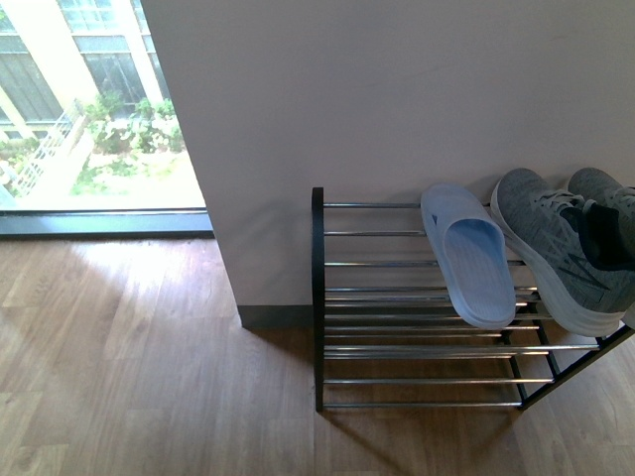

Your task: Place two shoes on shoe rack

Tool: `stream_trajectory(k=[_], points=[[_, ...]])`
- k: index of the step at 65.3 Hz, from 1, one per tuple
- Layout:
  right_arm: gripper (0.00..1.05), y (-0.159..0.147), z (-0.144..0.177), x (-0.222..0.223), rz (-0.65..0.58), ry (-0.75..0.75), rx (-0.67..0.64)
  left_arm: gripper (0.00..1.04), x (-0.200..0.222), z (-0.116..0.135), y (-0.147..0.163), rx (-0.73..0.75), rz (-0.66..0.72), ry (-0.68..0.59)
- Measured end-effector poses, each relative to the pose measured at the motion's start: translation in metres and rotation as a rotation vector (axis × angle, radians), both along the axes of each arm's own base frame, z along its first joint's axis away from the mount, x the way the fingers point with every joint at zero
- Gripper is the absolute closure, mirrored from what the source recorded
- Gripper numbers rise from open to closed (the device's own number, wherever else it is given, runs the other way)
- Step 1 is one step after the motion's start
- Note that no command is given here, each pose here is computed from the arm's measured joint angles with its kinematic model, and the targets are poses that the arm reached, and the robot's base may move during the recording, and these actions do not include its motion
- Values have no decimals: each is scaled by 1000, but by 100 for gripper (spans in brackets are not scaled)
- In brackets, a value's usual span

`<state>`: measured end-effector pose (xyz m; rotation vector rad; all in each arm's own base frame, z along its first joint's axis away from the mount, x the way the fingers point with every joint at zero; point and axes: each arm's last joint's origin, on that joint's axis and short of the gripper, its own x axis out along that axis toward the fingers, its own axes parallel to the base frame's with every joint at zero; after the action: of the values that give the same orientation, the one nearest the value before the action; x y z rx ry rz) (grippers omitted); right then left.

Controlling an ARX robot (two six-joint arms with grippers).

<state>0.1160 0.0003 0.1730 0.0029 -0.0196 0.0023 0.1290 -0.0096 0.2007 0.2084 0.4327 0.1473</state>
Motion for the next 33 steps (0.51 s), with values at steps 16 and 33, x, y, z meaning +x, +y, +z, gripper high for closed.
stream_trajectory(k=[16,33], points=[[103,0,0,-4,0,0,0,103,0,0,0,0,0,0],[103,0,-1,-9,0,3,0,103,0,0,0,0,0,0]])
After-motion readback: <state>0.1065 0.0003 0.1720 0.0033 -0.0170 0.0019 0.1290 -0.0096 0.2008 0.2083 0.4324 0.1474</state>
